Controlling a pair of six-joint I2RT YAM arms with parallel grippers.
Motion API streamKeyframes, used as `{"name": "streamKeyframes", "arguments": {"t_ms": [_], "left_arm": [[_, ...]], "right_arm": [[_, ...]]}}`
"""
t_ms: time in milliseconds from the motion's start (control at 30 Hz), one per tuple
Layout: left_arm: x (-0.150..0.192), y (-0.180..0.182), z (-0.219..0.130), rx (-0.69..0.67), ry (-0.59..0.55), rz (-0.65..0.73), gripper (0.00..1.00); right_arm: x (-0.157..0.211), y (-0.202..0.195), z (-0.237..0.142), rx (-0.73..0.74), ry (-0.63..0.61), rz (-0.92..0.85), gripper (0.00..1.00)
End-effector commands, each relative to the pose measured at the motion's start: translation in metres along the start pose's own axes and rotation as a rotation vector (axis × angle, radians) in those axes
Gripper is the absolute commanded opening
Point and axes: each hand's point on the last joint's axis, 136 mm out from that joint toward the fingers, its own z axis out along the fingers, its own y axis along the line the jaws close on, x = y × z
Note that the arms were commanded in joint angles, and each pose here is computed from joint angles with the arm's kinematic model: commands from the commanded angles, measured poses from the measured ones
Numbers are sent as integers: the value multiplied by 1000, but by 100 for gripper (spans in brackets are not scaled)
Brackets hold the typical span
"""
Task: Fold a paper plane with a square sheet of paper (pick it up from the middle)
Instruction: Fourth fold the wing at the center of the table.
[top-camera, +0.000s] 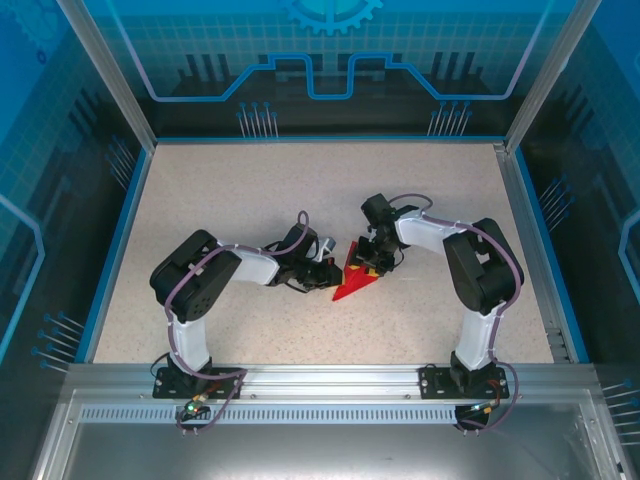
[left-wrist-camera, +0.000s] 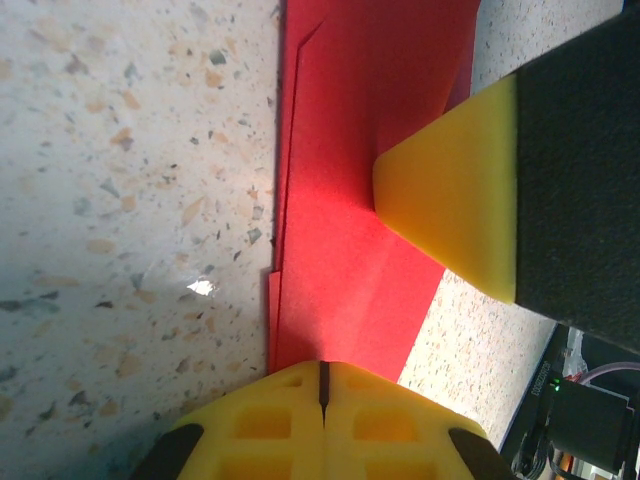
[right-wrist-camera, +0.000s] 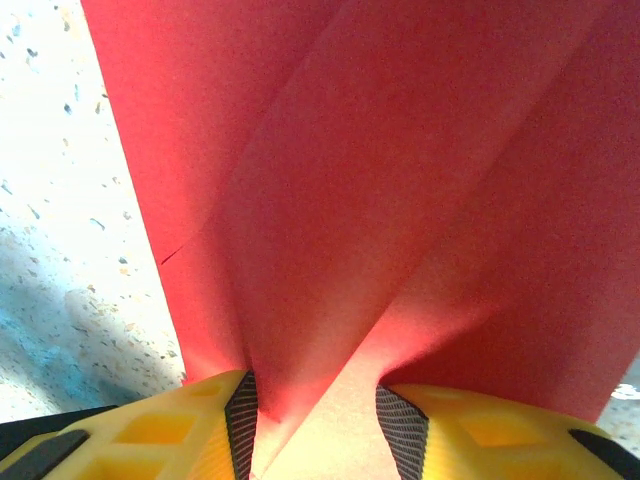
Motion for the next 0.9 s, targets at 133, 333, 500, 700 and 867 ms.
{"name": "streamKeyframes", "arguments": {"t_ms": [133,333,500,700,867], "left_arm": [[2,-4,0,-2,16,16,3],[-10,-19,-4,37,-31,45,7],[-20,-24,-6,41,-69,55,8],[-27,-25,-5,42,-82,52,8],[-29,-21,2,36,-72,40,7]], "right_arm": [[22,-60,50,212,99,42,44],[24,-62,55,220,116,33,45],[25,-65,57,229,122,30,44],[26,-67,59,232,127,30,45],[26,-67,59,232,129,31,44]]}}
